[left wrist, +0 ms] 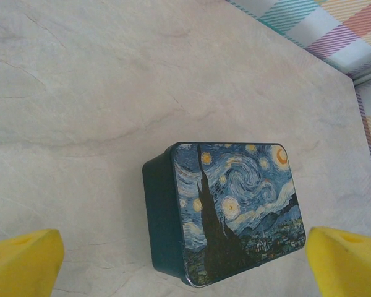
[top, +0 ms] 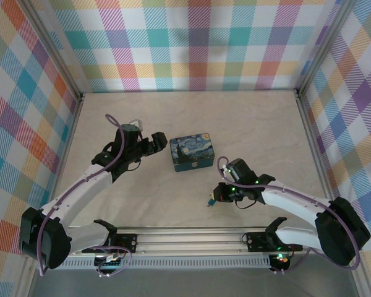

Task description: Unlock a padlock with a key

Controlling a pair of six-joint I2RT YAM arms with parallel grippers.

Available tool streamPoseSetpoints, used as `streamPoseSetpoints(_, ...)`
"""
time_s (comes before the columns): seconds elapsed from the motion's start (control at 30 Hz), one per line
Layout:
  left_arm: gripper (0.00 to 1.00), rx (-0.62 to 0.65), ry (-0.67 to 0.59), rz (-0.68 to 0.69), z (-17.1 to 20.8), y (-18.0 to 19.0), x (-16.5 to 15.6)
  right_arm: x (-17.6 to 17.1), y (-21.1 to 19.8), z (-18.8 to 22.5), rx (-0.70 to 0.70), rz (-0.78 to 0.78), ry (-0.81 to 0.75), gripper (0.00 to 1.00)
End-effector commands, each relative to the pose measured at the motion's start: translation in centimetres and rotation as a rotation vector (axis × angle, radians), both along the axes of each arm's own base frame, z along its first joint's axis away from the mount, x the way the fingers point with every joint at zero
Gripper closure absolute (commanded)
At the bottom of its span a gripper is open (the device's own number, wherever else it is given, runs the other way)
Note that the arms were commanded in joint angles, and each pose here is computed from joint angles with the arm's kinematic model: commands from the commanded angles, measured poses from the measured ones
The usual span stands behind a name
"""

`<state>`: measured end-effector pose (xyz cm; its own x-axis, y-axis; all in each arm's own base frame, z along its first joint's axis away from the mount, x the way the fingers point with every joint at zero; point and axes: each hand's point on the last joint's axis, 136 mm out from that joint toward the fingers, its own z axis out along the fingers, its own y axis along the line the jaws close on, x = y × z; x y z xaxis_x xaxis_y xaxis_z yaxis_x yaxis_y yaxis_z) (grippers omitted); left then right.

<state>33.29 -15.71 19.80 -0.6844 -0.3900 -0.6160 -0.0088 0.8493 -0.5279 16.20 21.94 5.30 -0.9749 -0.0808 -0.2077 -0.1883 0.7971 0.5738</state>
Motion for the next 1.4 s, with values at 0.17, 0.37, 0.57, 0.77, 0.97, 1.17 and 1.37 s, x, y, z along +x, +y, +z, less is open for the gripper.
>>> streamPoseSetpoints(0.17,0.00,0.007,-0.014,-0.007,0.3,0.5,-0.2,1.5,1.6,0.6,0.054,0.005,-0.040,0.96)
streamPoseSetpoints(0.37,0.00,0.006,-0.011,-0.010,0.3,0.5,-0.2,1.9,2.1,-0.2,0.052,0.010,-0.033,0.96)
streamPoseSetpoints(0.57,0.00,0.002,-0.016,-0.011,0.6,0.4,-0.2,2.1,2.4,-1.0,0.046,0.013,-0.020,0.95)
streamPoseSetpoints(0.77,0.00,0.000,-0.013,-0.011,0.6,0.4,-0.2,2.0,2.3,-1.6,0.036,0.008,-0.011,0.94)
streamPoseSetpoints(0.97,0.00,0.004,-0.012,-0.013,0.7,0.4,-0.2,2.1,2.3,-2.0,0.031,0.005,-0.004,0.90)
streamPoseSetpoints(1.17,0.00,0.007,-0.011,-0.013,0.6,0.4,-0.2,2.2,2.1,-2.1,0.021,-0.004,-0.009,0.85)
streamPoseSetpoints(1.37,0.00,0.004,-0.014,-0.017,0.9,0.4,-0.3,2.3,1.7,-2.2,0.006,-0.018,-0.022,0.79)
